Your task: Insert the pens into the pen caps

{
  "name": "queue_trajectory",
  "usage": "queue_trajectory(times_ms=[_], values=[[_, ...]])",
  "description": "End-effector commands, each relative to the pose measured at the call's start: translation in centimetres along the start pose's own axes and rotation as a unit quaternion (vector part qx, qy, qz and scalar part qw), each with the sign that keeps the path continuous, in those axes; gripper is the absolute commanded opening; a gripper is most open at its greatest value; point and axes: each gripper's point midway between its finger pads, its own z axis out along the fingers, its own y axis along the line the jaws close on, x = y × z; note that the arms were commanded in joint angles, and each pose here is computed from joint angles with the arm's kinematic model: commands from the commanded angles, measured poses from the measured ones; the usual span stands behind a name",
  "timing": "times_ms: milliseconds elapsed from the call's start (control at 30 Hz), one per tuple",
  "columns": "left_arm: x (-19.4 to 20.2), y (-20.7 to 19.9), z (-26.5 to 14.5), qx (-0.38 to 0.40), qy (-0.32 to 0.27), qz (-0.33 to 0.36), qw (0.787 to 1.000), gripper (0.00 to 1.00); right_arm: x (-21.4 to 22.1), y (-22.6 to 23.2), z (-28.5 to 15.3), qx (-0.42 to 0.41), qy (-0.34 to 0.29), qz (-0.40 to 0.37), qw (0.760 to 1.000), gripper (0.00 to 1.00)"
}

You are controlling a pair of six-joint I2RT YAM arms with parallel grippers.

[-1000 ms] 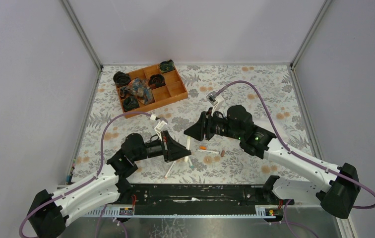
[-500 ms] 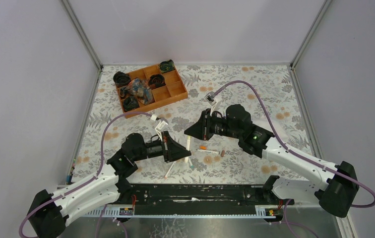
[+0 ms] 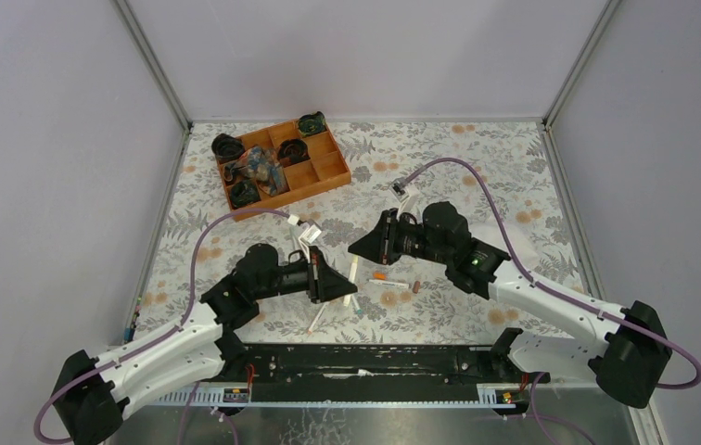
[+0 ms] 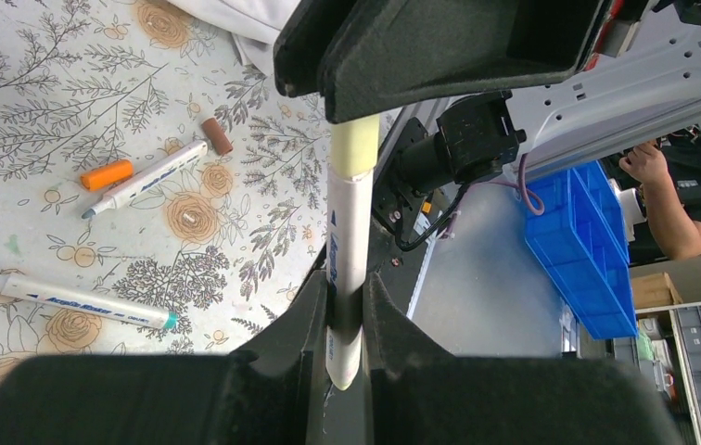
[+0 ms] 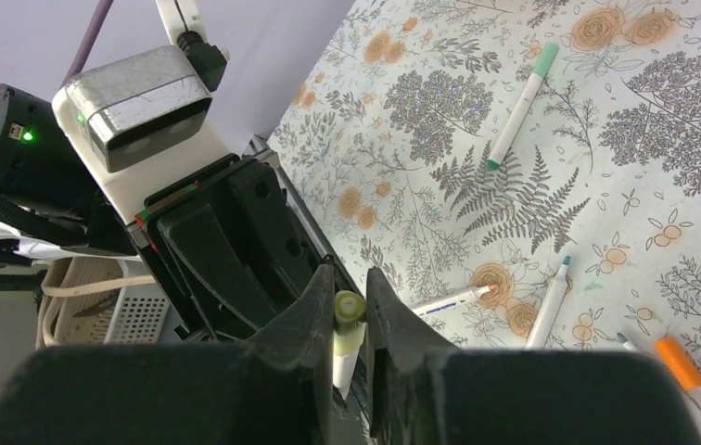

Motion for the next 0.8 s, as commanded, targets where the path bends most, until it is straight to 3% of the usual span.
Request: queue_trajectory(times_ms=[0,767], values=[[-5.9,-1.8,0.2,0.007,-0.1,0.041,0.994,0.0,3.7,0.6,-1.1,-0.021,0.065,0.022,0.997,0.0],[-8.2,-3.8,0.5,0.039,-0.125,0.054,0.99,0.0,10.4,0.6,-3.3,-0.054,0.148,0.032,0.987,0.0]])
